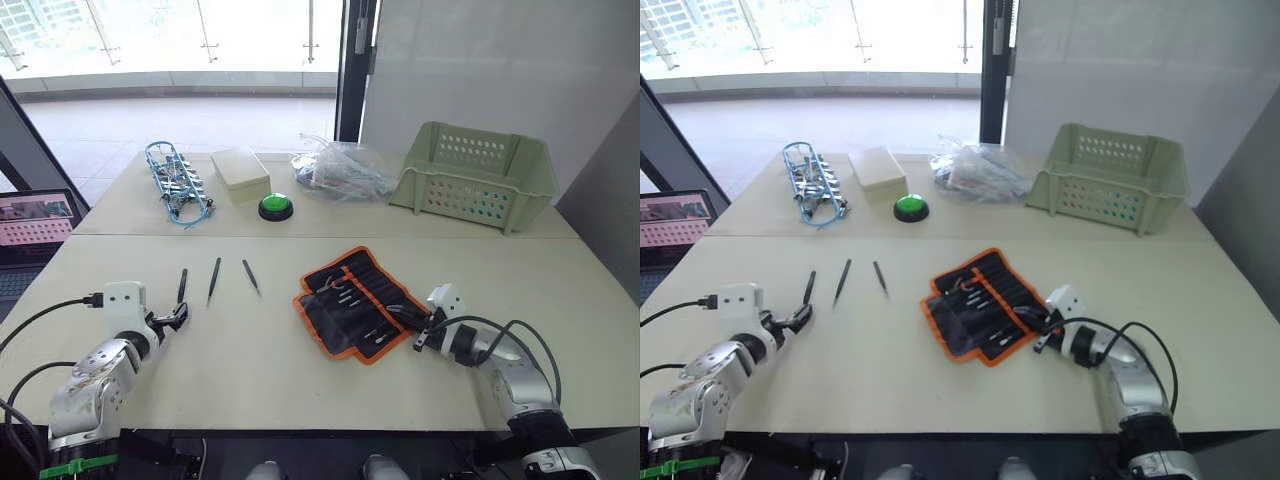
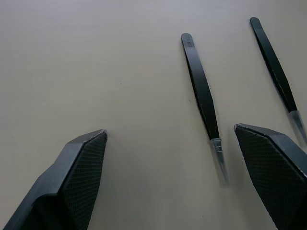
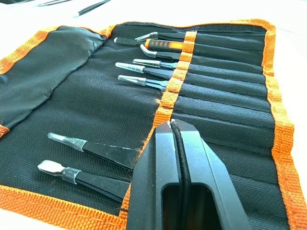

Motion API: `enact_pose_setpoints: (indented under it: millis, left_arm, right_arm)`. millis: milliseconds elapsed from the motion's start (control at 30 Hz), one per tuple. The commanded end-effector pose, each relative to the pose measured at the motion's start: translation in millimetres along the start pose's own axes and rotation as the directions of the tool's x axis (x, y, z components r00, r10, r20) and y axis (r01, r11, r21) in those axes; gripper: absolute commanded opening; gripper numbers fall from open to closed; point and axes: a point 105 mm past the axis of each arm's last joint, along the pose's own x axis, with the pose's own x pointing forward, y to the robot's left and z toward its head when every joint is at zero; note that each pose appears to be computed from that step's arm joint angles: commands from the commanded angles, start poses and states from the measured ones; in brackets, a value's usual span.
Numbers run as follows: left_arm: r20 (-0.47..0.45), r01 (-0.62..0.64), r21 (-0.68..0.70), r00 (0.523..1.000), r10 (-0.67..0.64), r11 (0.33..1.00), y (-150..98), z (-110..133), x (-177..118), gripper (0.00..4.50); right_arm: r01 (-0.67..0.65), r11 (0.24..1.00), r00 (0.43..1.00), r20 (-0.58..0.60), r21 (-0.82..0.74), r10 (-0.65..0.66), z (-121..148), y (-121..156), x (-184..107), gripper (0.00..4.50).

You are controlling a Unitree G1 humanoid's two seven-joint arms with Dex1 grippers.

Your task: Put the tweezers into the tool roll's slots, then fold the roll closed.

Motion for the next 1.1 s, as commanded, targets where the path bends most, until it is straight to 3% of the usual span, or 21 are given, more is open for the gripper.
enact_pose_setpoints:
  millis: [33, 400, 533, 867, 1100]
  left_arm:
    - [-0.018, 0.026, 0.008, 0.999, -0.026, 1.000, -6, -2, 7, 4.49]
    - [0.011, 0.056, 0.066, 0.998, -0.057, 0.996, -21, 8, 19, 4.49]
    - [-0.003, 0.075, 0.049, 0.997, -0.075, 0.996, -26, 4, 21, 3.42]
    - [-0.004, 0.080, 0.004, 0.997, -0.080, 0.997, -30, 0, 22, 0.08]
    - [0.083, 0.072, 0.008, 0.994, -0.073, 0.997, -32, 14, 19, 0.03]
  right_arm:
    - [-0.002, 0.999, 0.998, -0.070, 0.042, 0.005, -23, 6, -2, 0.00]
    - [-0.006, 0.999, 0.998, -0.065, 0.042, 0.008, -22, 7, 1, 0.00]
    - [-0.007, 0.999, 0.998, -0.064, 0.040, 0.009, -21, 8, 2, 0.00]
    - [-0.002, 0.999, 0.998, -0.067, 0.032, 0.004, -18, 6, 2, 0.00]
    - [0.002, 1.000, 0.998, -0.069, 0.028, -0.001, -16, 5, 1, 0.00]
